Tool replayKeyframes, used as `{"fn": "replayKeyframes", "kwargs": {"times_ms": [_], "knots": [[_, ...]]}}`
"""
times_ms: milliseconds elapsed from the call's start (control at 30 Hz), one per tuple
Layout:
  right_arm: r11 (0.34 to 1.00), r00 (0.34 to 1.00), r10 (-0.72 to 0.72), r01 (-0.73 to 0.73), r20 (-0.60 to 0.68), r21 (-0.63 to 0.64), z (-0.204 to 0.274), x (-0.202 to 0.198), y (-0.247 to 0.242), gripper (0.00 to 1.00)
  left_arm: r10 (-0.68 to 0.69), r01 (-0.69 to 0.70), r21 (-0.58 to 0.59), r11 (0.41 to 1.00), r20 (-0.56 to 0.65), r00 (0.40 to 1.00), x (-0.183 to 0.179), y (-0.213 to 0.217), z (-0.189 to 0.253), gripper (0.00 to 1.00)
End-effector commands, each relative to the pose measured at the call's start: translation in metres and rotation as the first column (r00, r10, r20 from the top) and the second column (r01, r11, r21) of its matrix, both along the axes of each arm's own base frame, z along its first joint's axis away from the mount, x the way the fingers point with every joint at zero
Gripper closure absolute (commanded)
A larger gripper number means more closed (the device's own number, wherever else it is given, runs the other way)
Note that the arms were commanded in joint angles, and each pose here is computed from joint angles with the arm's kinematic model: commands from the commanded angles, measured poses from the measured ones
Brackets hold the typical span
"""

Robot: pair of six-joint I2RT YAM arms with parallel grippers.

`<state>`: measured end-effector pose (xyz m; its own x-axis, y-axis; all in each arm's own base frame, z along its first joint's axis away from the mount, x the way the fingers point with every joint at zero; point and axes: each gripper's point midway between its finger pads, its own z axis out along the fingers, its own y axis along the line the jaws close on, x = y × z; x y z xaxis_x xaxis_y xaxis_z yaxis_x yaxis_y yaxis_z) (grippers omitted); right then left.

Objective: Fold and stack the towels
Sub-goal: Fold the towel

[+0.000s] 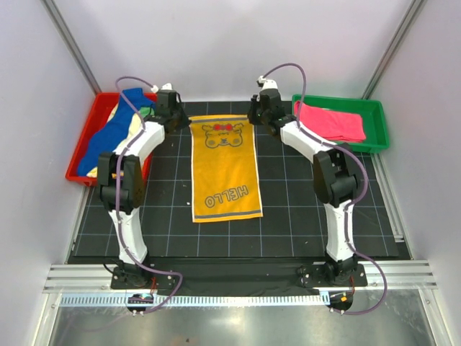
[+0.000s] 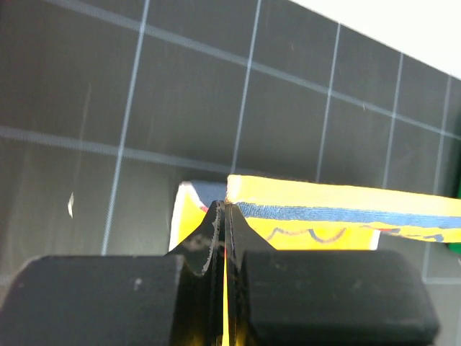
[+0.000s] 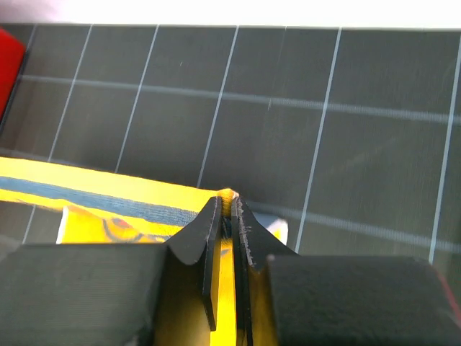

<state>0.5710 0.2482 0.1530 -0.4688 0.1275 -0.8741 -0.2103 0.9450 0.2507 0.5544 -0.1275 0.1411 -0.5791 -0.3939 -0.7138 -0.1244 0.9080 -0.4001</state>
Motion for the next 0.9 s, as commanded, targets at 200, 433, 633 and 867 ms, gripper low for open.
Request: {"fn": "replayKeyframes", "kwargs": {"times_ms": [200,433,633,867], "knots": [[0.995,1.000,0.029,-0.029,-0.004,0.092,0.014,-0.077,0.003,0.96,0.002,0.003,-0.073,0.997,0.071,0.997,-0.059,-0.020,0.021,1.00],[0.998,0.998,0.043,-0.040,-0.051,0.056,-0.012,-0.136,0.005,0.98,-0.001,0.003,-0.051,0.999,0.043,0.999,-0.115,-0.028,0.000,1.00],[0.998,0.996,0.049,-0.046,-0.071,0.032,-0.027,-0.177,0.008,0.98,0.009,-0.008,-0.014,1.000,0.031,0.999,-0.156,-0.023,-0.007,1.00],[0.999,0.996,-0.009,0.013,-0.092,0.045,-0.034,-0.206,-0.009,0.99,0.004,-0.004,0.011,1.000,0.010,1.000,-0.194,-0.022,-0.017,1.00]]}}
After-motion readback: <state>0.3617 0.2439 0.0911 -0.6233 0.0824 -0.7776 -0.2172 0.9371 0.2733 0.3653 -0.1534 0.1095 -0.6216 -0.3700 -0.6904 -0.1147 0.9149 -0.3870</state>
